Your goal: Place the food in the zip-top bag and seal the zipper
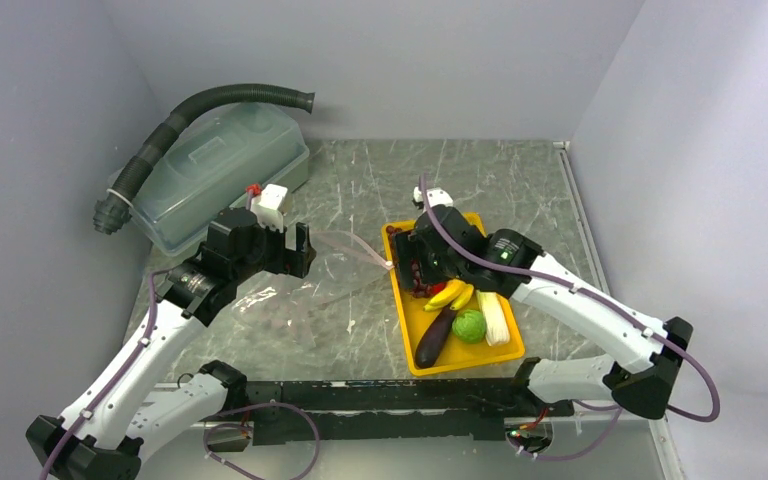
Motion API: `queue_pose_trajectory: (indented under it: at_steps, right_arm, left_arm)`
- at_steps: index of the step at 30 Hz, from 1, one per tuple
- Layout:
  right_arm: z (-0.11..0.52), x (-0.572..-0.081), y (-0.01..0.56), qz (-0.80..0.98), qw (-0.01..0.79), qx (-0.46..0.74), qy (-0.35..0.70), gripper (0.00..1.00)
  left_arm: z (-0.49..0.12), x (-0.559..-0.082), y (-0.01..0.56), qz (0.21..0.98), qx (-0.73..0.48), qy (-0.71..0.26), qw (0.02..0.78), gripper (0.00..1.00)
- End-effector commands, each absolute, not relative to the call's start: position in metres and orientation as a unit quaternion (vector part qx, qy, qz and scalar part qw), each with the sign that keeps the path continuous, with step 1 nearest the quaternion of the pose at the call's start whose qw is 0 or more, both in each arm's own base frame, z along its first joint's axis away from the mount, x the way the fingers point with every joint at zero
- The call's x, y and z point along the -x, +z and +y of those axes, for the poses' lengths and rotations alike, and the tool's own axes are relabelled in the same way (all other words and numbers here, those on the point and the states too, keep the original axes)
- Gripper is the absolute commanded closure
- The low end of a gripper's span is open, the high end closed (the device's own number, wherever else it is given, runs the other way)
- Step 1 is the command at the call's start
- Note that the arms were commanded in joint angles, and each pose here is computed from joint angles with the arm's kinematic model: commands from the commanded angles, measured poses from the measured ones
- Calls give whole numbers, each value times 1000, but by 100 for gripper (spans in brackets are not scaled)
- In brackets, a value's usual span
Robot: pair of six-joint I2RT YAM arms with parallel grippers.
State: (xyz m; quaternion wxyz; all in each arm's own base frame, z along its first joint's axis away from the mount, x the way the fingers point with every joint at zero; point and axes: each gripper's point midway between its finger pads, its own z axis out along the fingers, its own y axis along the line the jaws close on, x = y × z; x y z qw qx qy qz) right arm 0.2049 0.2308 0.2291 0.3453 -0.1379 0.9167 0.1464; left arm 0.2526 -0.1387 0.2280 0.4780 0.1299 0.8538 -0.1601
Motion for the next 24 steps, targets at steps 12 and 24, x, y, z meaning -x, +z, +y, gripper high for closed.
queue_pose_trajectory:
  at_steps: [12, 24]
  right_arm:
    - [253, -180, 169, 945, 274, 137, 110, 26]
    - [261, -178, 115, 965, 227, 118, 62, 35]
  left_arm:
    - [-141, -252, 257, 832, -135, -173, 510, 1]
    - [-140, -251, 260, 829, -133, -174, 514, 1]
